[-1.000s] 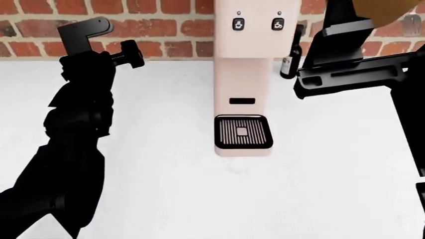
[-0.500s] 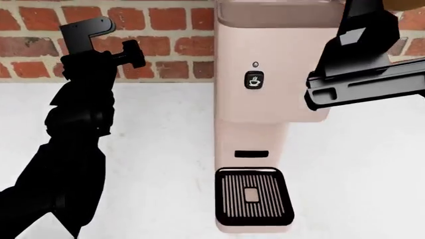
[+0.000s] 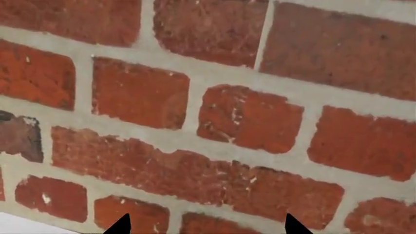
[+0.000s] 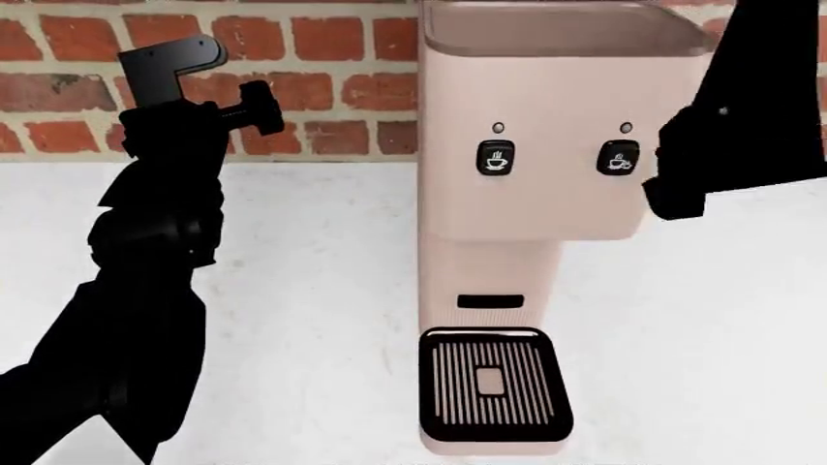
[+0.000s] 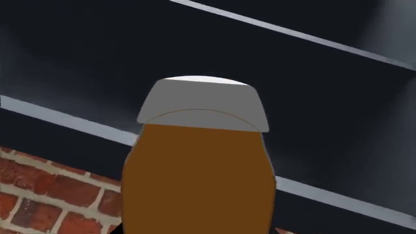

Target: Pick the honey bottle and peanut butter from the counter and place them in the cabinets closest to them.

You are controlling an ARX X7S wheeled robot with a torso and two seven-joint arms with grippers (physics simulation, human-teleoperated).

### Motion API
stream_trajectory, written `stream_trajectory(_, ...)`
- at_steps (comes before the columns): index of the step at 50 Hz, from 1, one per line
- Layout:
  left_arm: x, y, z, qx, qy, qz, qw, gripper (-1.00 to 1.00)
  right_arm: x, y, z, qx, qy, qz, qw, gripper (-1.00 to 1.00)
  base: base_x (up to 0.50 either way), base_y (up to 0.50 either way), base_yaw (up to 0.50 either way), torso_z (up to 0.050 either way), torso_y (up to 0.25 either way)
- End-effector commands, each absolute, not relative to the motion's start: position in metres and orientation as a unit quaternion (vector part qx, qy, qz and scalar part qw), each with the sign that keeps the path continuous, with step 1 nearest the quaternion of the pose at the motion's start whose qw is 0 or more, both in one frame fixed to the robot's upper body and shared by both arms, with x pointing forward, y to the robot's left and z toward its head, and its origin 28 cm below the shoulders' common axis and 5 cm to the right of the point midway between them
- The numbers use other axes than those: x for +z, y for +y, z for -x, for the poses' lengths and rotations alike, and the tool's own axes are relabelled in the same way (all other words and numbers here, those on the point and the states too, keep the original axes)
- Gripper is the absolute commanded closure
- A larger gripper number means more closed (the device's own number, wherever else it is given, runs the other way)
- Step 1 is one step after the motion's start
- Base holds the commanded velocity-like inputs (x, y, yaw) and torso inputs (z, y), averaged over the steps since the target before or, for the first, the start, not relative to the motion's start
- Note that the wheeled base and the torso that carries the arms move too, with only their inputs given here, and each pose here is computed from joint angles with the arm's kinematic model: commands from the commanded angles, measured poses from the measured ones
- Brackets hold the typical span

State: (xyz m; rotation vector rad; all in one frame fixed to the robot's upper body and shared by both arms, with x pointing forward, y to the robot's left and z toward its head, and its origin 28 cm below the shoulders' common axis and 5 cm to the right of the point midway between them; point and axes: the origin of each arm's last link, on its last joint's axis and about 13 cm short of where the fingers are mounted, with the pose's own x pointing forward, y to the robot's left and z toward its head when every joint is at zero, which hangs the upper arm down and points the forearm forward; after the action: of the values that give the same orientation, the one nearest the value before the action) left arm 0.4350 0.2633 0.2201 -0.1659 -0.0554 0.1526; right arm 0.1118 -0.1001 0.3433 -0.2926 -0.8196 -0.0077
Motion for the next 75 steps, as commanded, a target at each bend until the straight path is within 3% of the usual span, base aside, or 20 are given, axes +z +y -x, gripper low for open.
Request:
stream_trajectory(1,0.22,0.263,-0.435,0.077,-0.026,0.081,0.993,-1.0,0.364,-0.104,-0.085,-0.02,-0.442,0.11,0.89,1.0,0.02,0.0,0.0,0.0,0.0)
stream_trajectory(9,0.22,0.262,-0.435,0.08,-0.024,0.076,0.994,-1.0,0.389,-0.105,-0.054,-0.019,-0.463,0.061,0.884,1.0,0.02,0.0,0.0,0.0,0.001)
stream_trajectory(18,0.219,0.262,-0.435,0.081,-0.021,0.073,0.994,-1.0,0.445,-0.103,-0.057,-0.004,-0.403,0.025,0.915,1.0,0.02,0.0,0.0,0.0,0.0)
stream_trajectory(22,0.219,0.262,-0.435,0.083,-0.019,0.073,0.994,-1.0,0.481,-0.095,-0.073,-0.011,-0.366,0.057,0.929,1.0,0.02,0.0,0.0,0.0,0.0)
stream_trajectory(26,0.218,0.262,-0.435,0.085,-0.016,0.072,0.994,-1.0,0.499,-0.088,-0.104,-0.025,-0.248,0.108,0.962,1.0,0.02,0.0,0.0,0.0,0.0)
stream_trajectory(36,0.218,0.261,-0.435,0.091,-0.015,0.064,0.994,-1.0,0.536,-0.057,-0.145,-0.023,-0.133,0.156,0.978,1.0,0.02,0.0,0.0,0.0,0.0)
stream_trajectory(41,0.218,0.261,-0.435,0.09,-0.014,0.064,0.994,-1.0,0.546,-0.055,-0.154,-0.03,-0.105,0.113,0.988,1.0,0.02,0.0,0.0,0.0,0.0)
stream_trajectory(53,0.218,0.261,-0.435,0.093,-0.013,0.058,0.994,-1.0,0.554,-0.07,-0.198,-0.055,0.067,0.041,0.995,1.0,0.02,0.0,0.0,0.0,0.0)
stream_trajectory(64,0.218,0.261,-0.435,0.092,-0.014,0.056,0.994,-1.0,0.54,-0.095,-0.258,-0.075,0.15,-0.006,0.986,1.0,0.02,0.0,0.0,0.0,0.0)
stream_trajectory(65,0.218,0.261,-0.435,0.093,-0.014,0.056,0.994,-1.0,0.539,-0.096,-0.26,-0.076,0.151,-0.004,0.986,-1.0,0.02,0.0,0.0,0.0,0.0)
stream_trajectory(75,0.218,0.26,-0.435,0.092,-0.014,0.054,0.994,-1.0,0.541,-0.094,-0.261,-0.079,0.136,0.004,0.988,-1.0,0.0,0.0,0.0,-0.002,0.0)
